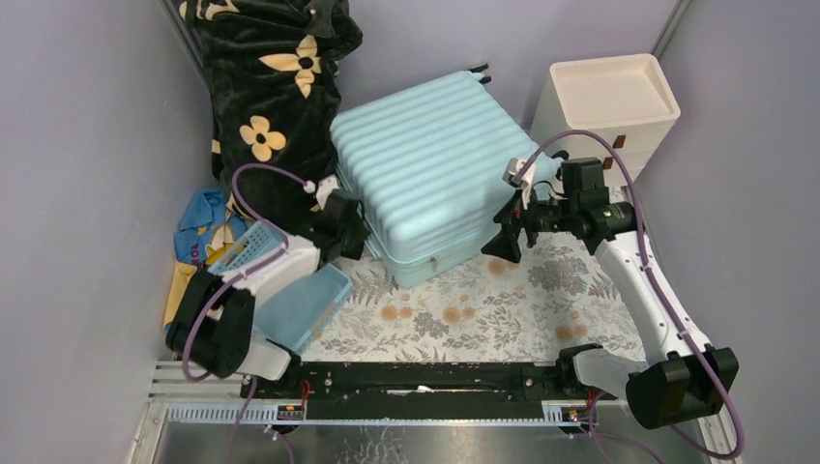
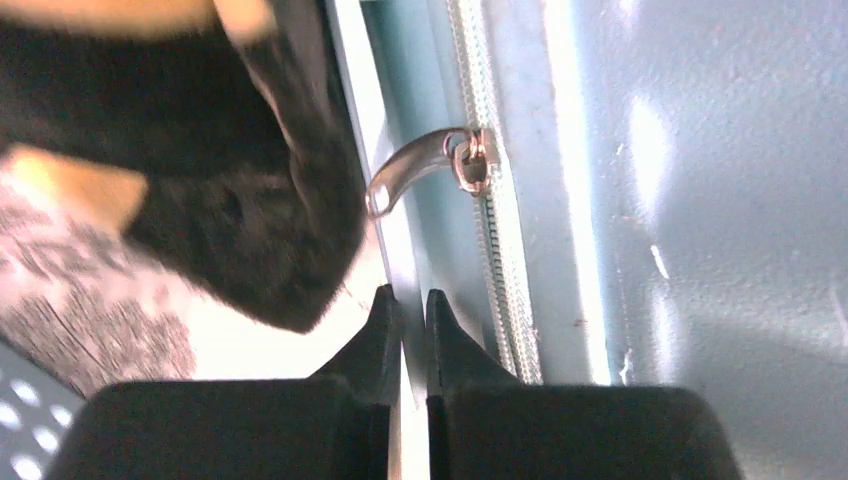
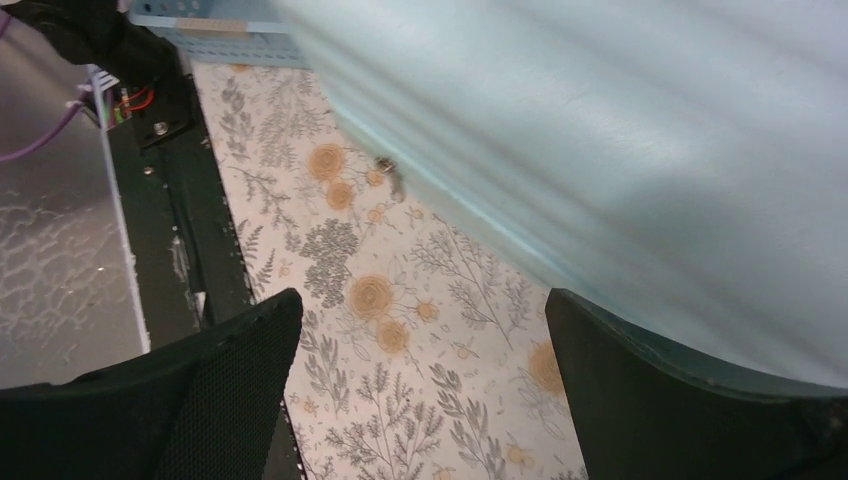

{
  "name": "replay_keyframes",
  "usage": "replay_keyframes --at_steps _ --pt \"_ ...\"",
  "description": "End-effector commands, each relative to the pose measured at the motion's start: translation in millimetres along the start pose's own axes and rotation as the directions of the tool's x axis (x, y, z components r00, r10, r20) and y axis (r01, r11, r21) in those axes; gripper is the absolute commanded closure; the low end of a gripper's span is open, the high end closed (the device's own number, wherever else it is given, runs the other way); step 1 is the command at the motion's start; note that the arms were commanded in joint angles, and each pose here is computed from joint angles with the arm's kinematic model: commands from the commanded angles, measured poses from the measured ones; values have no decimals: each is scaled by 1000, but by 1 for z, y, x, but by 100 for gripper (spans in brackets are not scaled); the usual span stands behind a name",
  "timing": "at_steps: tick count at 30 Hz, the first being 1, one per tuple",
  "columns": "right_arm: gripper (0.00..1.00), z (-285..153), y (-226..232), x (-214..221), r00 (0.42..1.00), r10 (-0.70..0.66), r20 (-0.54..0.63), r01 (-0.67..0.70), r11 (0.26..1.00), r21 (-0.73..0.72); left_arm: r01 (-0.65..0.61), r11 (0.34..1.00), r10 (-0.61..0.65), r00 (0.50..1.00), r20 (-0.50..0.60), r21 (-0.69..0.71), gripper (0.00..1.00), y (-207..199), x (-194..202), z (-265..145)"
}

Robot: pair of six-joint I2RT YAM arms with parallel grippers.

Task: Open, take out, and arrange the luggage
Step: Adjust the luggage at the center of the board.

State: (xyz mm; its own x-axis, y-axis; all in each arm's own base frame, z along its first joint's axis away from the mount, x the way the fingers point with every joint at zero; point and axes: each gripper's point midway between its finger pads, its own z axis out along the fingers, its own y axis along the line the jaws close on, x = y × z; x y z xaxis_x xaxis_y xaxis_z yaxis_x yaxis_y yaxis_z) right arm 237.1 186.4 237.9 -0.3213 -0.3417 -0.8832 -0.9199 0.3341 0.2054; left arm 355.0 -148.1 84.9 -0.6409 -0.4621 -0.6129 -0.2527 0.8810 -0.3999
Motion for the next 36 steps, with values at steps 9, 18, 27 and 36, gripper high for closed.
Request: replay_keyframes --at_steps 9,18,27,36 --pt "4 -50 -8 16 989 -7 -151 38 978 206 51 925 -11 994 -108 376 98 -89 79 -79" --pt "11 -75 -12 6 988 48 -146 10 927 374 42 920 7 992 -123 389 98 -75 122 -107" --pt "32 -137 -59 6 979 201 -30 -125 712 690 14 889 42 993 -112 458 99 -68 121 -132" --pt "69 -145 -67 63 932 360 -33 -222 640 735 4 833 89 986 -142 554 99 -105 143 -136"
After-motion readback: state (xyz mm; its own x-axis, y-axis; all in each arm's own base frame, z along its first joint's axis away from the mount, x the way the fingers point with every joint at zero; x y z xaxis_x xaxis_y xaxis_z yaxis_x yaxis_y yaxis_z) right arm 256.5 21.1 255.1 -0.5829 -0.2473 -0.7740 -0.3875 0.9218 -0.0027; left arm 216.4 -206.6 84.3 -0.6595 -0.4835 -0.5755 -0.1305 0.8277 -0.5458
